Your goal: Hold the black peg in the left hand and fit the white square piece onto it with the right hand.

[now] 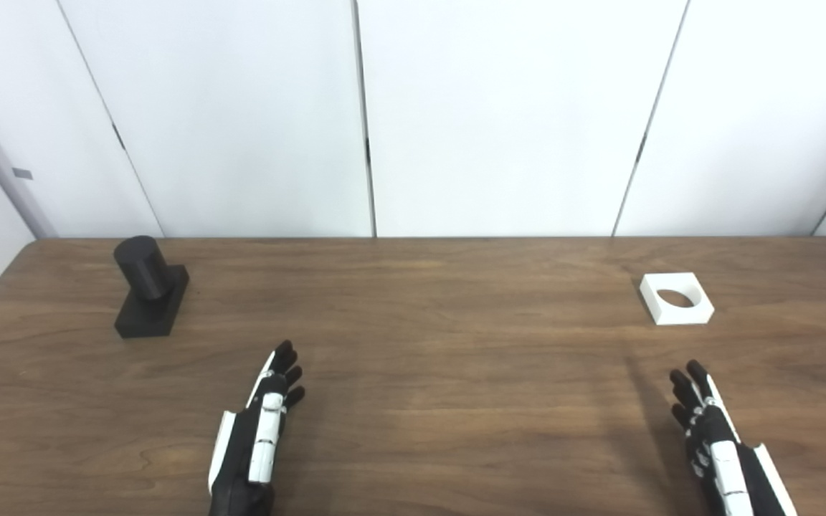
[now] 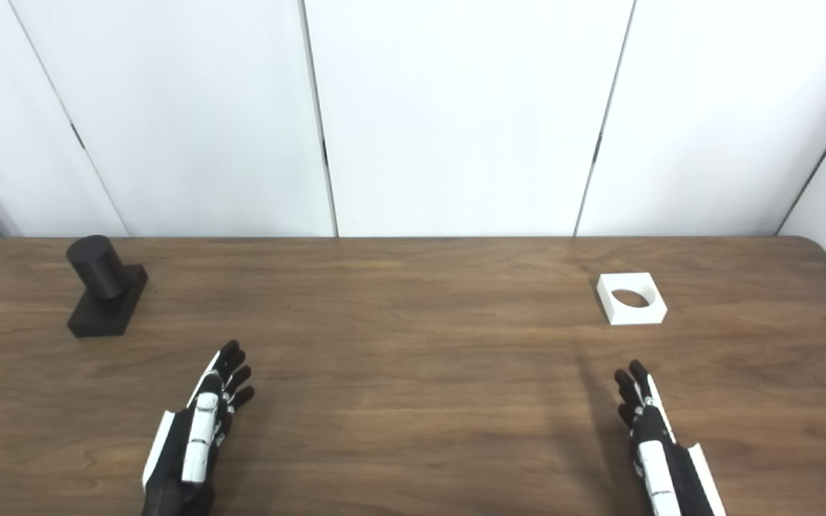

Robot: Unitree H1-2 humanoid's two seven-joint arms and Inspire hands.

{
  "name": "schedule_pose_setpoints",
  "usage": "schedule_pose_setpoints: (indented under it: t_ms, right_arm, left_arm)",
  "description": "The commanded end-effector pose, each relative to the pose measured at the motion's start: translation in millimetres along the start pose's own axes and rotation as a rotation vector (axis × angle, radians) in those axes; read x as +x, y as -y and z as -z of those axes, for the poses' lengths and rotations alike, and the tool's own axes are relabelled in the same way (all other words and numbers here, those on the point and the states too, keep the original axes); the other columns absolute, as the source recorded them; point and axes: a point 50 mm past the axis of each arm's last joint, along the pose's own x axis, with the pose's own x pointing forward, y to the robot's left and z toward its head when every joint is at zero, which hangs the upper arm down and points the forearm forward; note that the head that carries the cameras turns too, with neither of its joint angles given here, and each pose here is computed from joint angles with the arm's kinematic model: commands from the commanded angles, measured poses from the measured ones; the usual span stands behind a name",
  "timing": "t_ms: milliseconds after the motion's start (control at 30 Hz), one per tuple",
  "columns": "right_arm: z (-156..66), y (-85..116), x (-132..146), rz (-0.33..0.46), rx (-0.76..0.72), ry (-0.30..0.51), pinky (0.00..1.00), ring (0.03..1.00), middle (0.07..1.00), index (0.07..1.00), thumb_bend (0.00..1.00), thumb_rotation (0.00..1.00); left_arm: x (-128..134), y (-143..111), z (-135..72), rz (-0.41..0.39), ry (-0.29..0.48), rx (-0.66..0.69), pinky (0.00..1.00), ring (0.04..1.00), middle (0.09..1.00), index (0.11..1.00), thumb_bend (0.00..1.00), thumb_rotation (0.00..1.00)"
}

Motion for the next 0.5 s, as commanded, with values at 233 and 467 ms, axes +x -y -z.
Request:
schedule_pose_setpoints:
  t_ms: [233, 467]
  right_arm:
    - [18.7, 0.0, -6.8, 0.027, 0.015, -0.078, 1.0, 1.0, 0.974, 1.0, 0.53, 1.0]
    - [18.9, 3.1, -6.5, 0.034, 0.016, -0.078, 1.0, 0.998, 0.969, 1.0, 0.52, 1.0]
  left_arm:
    - [-24.4, 11.1, 7.5, -0.03, -0.034, -0.045, 0.94, 0.951, 0.966, 0.966, 0.52, 1.0]
    - [-23.9, 14.4, 8.0, -0.025, -0.034, -0.044, 0.94, 0.952, 0.968, 0.97, 0.52, 1.0]
